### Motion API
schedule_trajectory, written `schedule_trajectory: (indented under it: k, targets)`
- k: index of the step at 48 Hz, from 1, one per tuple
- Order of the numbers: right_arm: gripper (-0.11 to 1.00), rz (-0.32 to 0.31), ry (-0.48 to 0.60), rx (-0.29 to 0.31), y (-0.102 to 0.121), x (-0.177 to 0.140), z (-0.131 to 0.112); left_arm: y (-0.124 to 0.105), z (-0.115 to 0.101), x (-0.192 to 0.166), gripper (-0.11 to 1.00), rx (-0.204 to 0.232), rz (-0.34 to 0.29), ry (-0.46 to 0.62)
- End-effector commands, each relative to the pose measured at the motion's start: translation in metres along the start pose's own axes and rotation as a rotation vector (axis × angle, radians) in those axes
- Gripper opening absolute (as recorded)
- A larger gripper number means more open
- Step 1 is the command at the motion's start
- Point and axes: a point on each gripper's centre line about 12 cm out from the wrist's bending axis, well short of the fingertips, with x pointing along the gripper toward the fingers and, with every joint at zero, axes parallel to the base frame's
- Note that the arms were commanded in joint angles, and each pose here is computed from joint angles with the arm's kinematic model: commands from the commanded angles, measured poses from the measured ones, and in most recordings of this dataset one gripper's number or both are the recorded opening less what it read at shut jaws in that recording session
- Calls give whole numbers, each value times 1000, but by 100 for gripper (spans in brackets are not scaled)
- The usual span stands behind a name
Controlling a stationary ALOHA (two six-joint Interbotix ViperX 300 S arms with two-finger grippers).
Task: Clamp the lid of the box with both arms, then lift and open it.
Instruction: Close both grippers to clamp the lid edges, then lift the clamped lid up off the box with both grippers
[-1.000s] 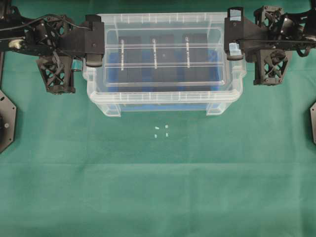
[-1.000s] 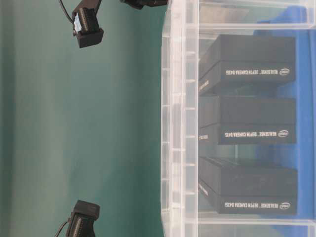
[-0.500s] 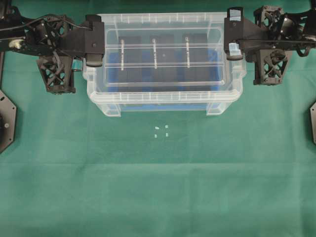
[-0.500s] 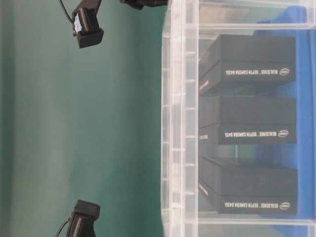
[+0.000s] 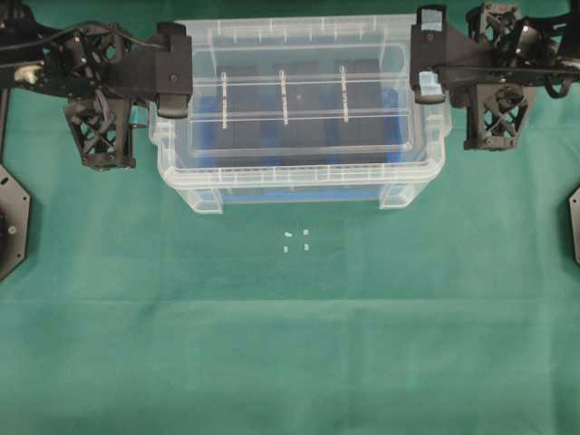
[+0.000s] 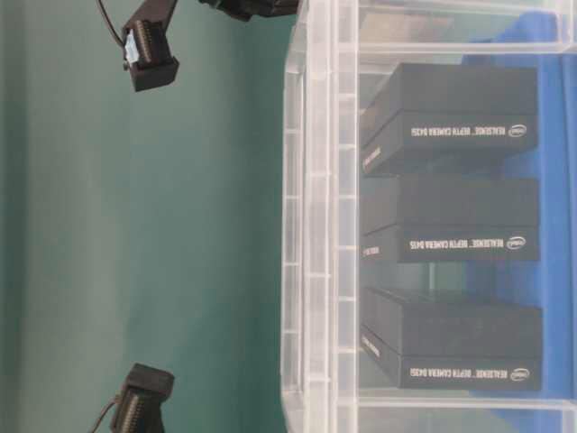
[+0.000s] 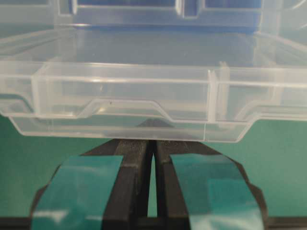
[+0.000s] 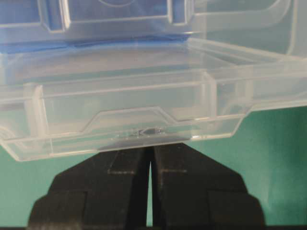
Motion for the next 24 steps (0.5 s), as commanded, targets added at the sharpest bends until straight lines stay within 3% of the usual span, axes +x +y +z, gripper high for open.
schedule_trajectory:
  k: [1,24]
  targets:
    - [0,-13,-85,10,-3,-21,18,3,15,-21,1,-2,20,-74]
    - [0,-21,-107,17,-5,-49,21,2,27,-53,1,0,22,-101]
